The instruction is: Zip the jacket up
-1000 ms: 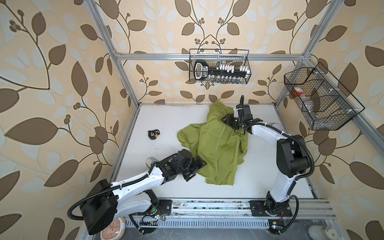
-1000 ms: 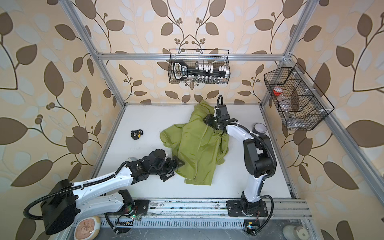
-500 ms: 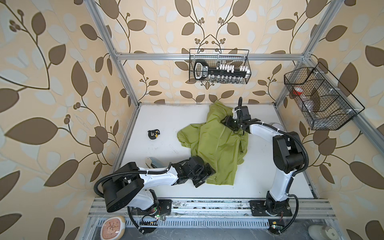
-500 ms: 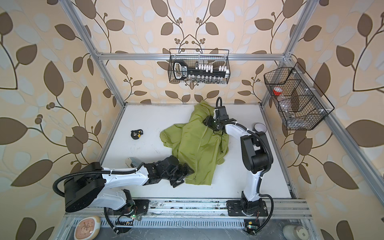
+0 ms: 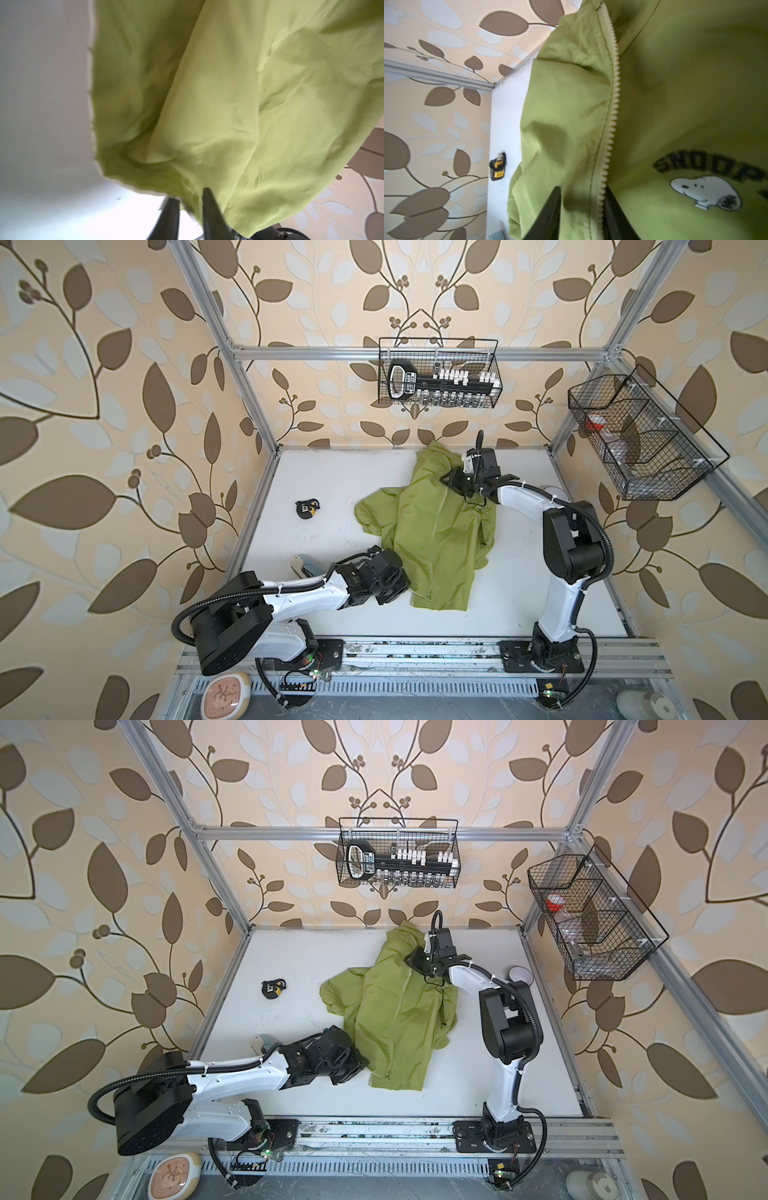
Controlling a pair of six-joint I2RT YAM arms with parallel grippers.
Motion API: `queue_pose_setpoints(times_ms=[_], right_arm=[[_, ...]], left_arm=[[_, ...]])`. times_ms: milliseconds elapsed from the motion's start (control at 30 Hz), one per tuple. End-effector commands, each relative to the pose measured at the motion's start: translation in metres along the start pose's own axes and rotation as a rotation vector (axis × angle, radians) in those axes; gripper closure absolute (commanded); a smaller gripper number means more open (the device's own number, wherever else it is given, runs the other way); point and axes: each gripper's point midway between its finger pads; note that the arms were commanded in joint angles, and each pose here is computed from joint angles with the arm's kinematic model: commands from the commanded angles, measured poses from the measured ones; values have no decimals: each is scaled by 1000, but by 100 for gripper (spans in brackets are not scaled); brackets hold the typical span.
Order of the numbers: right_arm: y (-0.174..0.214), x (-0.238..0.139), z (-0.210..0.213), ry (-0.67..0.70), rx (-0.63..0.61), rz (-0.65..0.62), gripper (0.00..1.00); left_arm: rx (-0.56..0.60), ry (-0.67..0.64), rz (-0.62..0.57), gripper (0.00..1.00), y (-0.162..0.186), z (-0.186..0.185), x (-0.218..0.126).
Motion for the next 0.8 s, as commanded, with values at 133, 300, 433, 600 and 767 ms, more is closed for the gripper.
queue_pose_setpoints(times_ms=[133,300,433,600,767], right_arm=[[-17,-2,30,-94,-5,-26,90],[-22,-2,49,-136,-14,-27,95],[-22,2,51,-130,-19,-22,96],[-17,6,38,-103,-14,-7,97],[-14,3,28,-84,-10,-4,96]], left_arm=[[64,-14,-120,100,-23,-5,-36],[82,-27,-178,100,-35,-2,-57],[71,27,-116,73,-26,-7,-52],[30,60,20,46,2,-13,-26],[5,52,78,44,15,-11,-7]])
Point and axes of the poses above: each gripper's point midway between its finger pads, its own x axis out along the fingers, its own z axis along the line the jaws close on, y = z × x, and after that the axes turned 8 degrees about -x, right-handed
